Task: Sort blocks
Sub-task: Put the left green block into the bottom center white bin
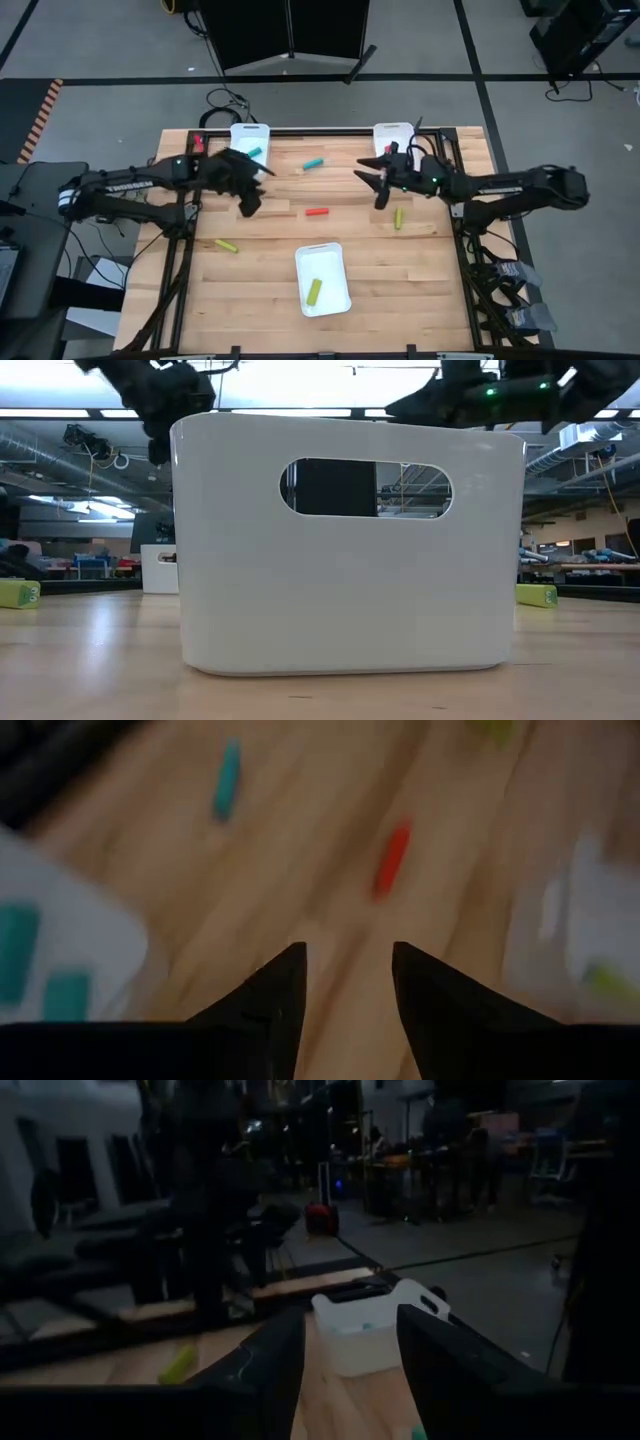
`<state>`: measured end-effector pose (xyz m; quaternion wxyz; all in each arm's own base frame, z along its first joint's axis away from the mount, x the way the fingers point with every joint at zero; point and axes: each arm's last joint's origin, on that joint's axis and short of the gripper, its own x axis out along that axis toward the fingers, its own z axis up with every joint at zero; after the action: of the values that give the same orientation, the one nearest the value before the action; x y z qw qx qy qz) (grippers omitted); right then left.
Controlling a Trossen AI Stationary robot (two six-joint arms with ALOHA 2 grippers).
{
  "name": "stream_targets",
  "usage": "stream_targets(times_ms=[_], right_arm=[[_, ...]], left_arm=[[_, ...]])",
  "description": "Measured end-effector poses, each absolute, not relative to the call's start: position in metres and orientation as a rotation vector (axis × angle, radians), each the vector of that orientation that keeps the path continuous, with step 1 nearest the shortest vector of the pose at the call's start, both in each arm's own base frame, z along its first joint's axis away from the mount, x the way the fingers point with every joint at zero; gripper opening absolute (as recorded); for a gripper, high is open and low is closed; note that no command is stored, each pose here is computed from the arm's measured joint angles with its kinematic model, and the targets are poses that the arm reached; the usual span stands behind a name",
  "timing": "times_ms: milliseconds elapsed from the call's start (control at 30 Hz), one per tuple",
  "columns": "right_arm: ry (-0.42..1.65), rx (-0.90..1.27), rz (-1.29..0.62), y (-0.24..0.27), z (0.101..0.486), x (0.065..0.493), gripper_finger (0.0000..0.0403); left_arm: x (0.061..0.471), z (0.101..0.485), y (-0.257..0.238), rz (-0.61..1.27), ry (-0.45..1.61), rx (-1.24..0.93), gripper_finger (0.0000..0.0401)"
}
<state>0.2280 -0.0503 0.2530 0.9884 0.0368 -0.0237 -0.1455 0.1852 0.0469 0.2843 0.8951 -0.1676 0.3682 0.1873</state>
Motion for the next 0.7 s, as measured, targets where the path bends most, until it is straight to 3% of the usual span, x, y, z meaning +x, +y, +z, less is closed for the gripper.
stream_targets(times_ms=[333,700], right_arm=[[-0.019,0.025,-0.254,-0.036,0.258,0.221,0.0173],[-0.018,0.03,-0.252,-0.036,0.257,0.222,0.0174]], left_arm=[[0.187,0.26,0.001,0.29,1.383,-0.202,0.0158],[0.191,0.226,-0.033,0.2,1.531,-0.108,0.0159]])
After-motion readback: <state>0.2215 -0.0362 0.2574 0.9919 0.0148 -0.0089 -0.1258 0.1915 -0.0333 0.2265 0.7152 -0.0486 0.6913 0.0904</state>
